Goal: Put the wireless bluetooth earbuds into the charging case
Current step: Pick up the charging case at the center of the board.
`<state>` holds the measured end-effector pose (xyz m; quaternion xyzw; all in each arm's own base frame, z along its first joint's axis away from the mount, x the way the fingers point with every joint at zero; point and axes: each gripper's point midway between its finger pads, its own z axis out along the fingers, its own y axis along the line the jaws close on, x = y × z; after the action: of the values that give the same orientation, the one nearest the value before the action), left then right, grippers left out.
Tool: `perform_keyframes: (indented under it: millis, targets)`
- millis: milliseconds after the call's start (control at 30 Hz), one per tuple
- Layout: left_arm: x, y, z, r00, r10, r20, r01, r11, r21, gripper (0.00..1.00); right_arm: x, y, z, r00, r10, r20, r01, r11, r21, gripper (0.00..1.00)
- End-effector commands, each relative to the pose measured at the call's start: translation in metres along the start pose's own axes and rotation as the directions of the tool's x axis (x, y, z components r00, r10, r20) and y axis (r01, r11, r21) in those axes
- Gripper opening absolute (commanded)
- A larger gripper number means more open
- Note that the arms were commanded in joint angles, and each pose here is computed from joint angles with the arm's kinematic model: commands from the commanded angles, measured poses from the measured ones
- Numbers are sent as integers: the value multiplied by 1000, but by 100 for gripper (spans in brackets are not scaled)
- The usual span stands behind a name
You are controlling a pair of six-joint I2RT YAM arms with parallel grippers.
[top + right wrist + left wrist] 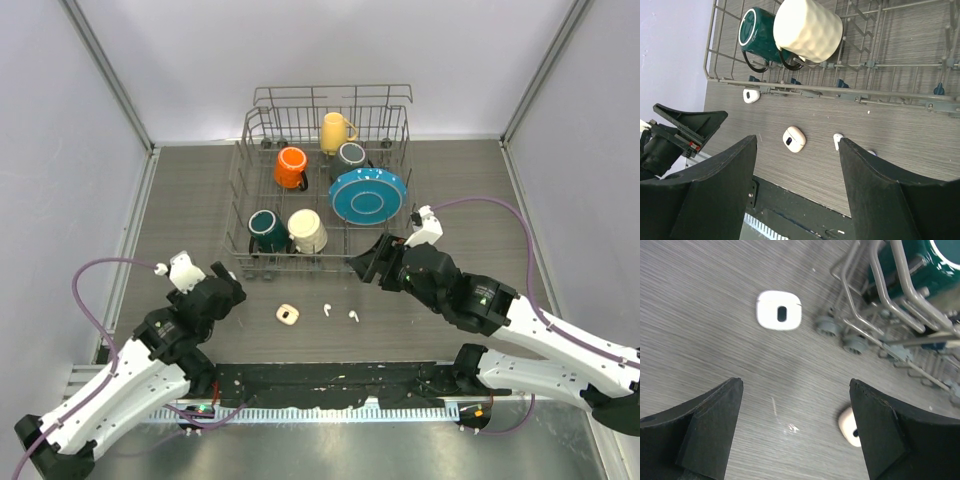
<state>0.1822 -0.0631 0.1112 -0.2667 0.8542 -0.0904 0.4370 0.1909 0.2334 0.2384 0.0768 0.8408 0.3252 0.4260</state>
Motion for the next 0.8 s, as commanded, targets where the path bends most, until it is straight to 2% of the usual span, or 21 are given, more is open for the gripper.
perform_keyframes:
  millis: [0, 67, 133, 400, 533, 633, 767]
  targets:
    - [-35, 17, -1, 988, 66, 137, -45, 988, -151, 93, -15, 4, -5, 998, 17, 61, -16, 1000, -11, 72]
    - [-37, 17, 2, 985, 78, 152, -52, 984, -169, 100, -16, 3, -5, 998, 11, 65, -11, 1000, -5, 72]
    - [-35, 16, 6, 982, 128, 142, -102, 979, -176, 100, -17, 2, -5, 998, 9, 68, -9, 1000, -1, 72]
    - [-24, -3, 26, 980, 167, 110, -155, 981, -113, 100, -17, -1, -5, 998, -8, 68, 7, 1000, 9, 72]
    - [-15, 1, 39, 986, 136, 94, -125, 986, -112, 100, -18, -2, -5, 997, -18, 70, 17, 1000, 15, 73]
    - [-12, 5, 49, 991, 69, 113, -57, 993, -107, 94, -19, -4, -6, 997, -26, 72, 24, 1000, 20, 74]
    - [-9, 14, 59, 988, 44, 147, -29, 995, -98, 91, -19, -5, -6, 997, -33, 71, 31, 999, 28, 75]
